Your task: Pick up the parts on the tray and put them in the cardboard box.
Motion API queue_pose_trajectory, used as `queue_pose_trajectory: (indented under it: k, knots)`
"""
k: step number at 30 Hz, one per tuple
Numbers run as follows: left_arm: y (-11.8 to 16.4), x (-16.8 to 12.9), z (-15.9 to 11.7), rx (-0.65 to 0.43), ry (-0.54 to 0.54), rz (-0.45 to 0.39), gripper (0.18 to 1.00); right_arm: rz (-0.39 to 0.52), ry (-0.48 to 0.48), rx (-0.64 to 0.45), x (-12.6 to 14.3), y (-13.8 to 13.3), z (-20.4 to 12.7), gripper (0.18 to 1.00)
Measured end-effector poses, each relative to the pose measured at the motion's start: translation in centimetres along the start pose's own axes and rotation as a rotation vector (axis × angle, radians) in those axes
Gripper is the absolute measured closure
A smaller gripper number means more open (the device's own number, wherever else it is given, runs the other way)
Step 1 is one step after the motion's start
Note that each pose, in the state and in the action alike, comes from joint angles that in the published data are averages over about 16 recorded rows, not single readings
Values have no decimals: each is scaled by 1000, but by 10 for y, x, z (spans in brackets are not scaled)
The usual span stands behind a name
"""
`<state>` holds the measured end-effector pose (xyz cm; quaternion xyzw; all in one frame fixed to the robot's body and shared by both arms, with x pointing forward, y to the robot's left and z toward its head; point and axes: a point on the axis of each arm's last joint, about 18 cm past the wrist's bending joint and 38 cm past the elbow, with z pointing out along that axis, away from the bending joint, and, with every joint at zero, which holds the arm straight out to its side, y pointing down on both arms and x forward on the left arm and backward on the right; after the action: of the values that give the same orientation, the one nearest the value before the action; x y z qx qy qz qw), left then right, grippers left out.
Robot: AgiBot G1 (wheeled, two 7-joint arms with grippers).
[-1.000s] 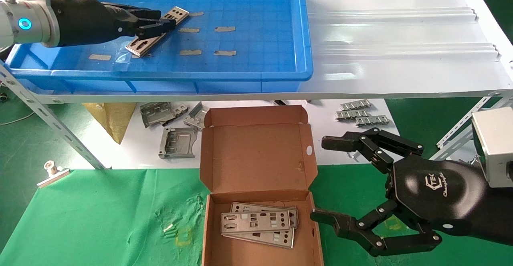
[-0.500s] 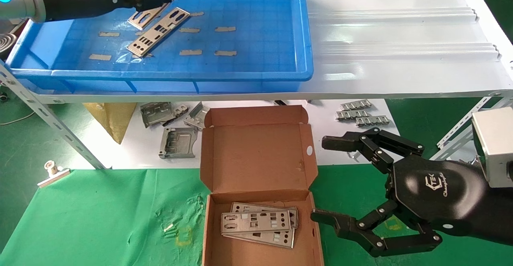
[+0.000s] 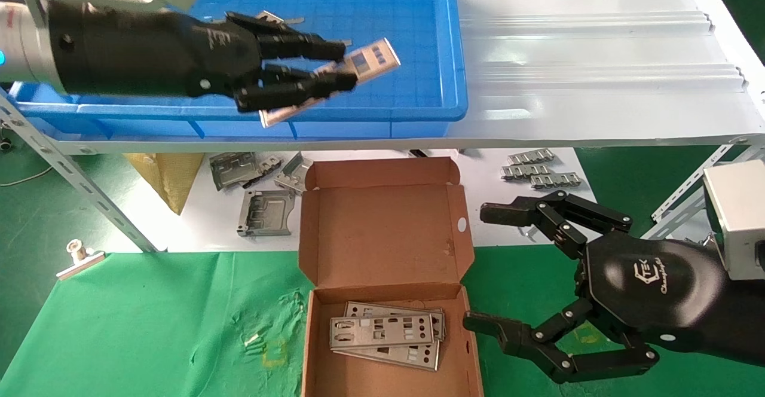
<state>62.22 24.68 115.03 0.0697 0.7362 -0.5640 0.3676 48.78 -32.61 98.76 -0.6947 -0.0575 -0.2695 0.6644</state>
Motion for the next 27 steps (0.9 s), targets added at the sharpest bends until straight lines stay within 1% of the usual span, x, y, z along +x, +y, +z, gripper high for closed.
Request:
queue_pose_trajectory:
  k: [3, 6, 9, 12, 16, 20, 27]
  knots:
    - [13, 20, 8, -19, 81, 53, 752, 0, 0, 0, 0, 0, 0, 178]
    - [33, 42, 20, -45, 153, 93, 752, 0, 0, 0, 0, 0, 0, 178]
    - [57, 65, 35, -73, 208, 120, 752, 0, 0, 0, 0, 0, 0, 178]
    - [81, 87, 50, -97, 249, 131, 752, 0, 0, 0, 0, 0, 0, 178]
    - [117, 111, 69, -136, 271, 138, 752, 0, 0, 0, 0, 0, 0, 178]
    - [148, 129, 89, -166, 271, 122, 752, 0, 0, 0, 0, 0, 0, 178]
    - [187, 149, 114, -214, 266, 127, 752, 0, 0, 0, 0, 0, 0, 178]
